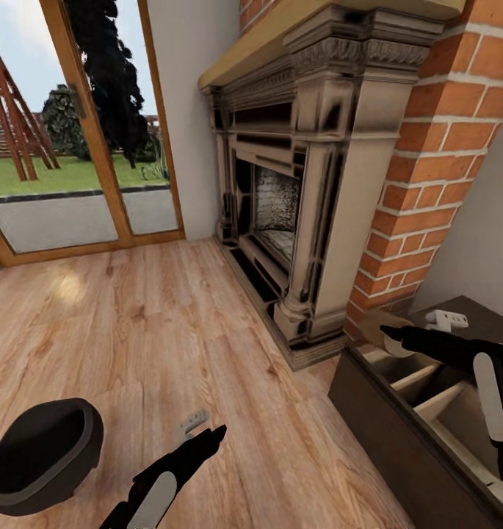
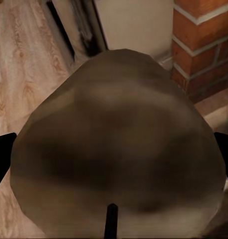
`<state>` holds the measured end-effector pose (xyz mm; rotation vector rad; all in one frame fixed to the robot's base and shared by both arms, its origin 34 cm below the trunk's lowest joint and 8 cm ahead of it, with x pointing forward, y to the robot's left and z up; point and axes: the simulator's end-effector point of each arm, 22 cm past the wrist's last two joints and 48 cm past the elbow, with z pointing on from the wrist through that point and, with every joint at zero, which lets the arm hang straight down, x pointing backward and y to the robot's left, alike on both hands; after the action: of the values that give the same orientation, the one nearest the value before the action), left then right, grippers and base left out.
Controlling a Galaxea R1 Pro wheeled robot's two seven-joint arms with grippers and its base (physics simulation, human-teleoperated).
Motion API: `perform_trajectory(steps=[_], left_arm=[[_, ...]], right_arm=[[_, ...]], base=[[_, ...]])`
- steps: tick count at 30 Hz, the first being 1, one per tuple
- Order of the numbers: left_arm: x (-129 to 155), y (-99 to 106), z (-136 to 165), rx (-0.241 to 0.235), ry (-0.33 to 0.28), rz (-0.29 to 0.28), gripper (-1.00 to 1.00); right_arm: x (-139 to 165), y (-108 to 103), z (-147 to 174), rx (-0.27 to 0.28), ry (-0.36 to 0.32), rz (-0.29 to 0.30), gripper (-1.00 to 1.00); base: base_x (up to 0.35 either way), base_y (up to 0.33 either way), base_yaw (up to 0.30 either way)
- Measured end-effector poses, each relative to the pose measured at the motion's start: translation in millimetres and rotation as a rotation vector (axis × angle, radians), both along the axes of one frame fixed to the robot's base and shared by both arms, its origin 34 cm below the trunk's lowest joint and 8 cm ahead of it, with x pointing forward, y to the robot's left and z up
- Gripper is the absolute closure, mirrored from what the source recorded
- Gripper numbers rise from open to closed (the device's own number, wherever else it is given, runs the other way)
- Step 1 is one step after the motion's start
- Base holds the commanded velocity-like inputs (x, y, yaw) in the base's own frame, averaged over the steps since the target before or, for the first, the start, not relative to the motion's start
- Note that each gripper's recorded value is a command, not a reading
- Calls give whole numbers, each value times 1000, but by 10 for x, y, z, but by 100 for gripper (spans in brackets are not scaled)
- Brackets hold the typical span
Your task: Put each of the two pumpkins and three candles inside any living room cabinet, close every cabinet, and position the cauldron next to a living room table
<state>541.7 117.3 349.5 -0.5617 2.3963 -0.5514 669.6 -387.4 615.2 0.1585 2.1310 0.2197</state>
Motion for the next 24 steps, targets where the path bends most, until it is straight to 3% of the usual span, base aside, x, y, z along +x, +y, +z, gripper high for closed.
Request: perform_trajectory(steps=[7, 20, 24], left_arm=[[-14, 107, -19, 12, 7, 21, -100], [-27, 126, -62, 9, 17, 26, -100], [59, 383, -60, 3, 18, 99, -100]], right_arm=[[-65, -59, 110, -3, -16, -12, 100], [-73, -118, 27, -24, 4, -26, 100], [-157, -123, -145, -25, 39, -27, 100]], base=[[0, 0, -272], [0, 0, -272], [0, 0, -273]])
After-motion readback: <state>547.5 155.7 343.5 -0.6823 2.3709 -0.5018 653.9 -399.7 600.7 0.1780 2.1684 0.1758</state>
